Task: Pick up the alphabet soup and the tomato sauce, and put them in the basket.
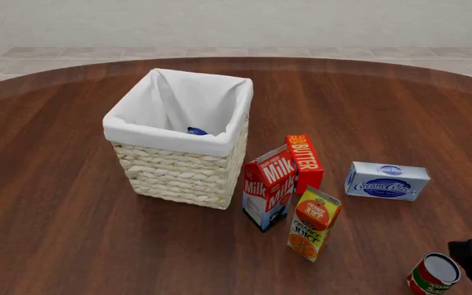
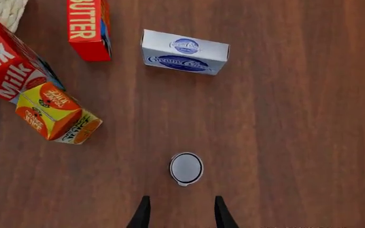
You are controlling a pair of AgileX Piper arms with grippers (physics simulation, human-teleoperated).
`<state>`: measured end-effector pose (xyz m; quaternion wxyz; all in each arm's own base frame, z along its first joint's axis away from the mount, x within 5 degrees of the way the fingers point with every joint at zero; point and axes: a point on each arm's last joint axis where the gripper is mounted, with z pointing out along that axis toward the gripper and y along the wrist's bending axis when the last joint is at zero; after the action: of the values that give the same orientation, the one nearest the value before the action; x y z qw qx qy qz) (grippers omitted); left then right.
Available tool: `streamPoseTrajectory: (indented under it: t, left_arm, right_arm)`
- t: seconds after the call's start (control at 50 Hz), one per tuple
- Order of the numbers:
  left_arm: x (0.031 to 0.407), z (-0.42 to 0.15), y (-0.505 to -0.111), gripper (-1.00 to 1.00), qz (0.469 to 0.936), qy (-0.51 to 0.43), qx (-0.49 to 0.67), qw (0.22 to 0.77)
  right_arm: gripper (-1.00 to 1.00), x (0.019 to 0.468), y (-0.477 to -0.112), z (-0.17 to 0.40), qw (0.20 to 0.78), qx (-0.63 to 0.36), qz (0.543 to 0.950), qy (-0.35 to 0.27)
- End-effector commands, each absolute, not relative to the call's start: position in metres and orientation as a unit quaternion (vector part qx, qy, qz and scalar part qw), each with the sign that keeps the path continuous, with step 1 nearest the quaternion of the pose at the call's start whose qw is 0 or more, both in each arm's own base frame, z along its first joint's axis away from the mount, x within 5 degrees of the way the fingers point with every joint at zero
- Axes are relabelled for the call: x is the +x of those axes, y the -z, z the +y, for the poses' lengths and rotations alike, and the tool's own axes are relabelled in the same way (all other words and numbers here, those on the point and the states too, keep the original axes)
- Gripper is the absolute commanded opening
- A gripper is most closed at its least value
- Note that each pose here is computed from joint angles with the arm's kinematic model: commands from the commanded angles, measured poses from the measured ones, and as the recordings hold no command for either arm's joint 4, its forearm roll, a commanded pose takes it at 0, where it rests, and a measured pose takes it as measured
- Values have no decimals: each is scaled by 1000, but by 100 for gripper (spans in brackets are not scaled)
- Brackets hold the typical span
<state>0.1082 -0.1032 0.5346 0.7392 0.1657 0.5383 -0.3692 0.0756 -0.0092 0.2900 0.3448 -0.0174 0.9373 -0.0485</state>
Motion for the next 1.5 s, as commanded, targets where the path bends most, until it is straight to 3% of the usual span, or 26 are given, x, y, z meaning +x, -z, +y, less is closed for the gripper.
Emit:
streamPoseTrajectory:
  t: [0.02, 1.5]
  left_arm:
    - [108, -103, -535, 100, 538, 369, 166, 739]
    - [108, -103, -535, 100, 538, 369, 166, 739]
  right_arm:
    - [100, 79, -272, -10, 333, -6, 942, 44]
    - [100, 112, -212, -22, 314, 1, 948, 60]
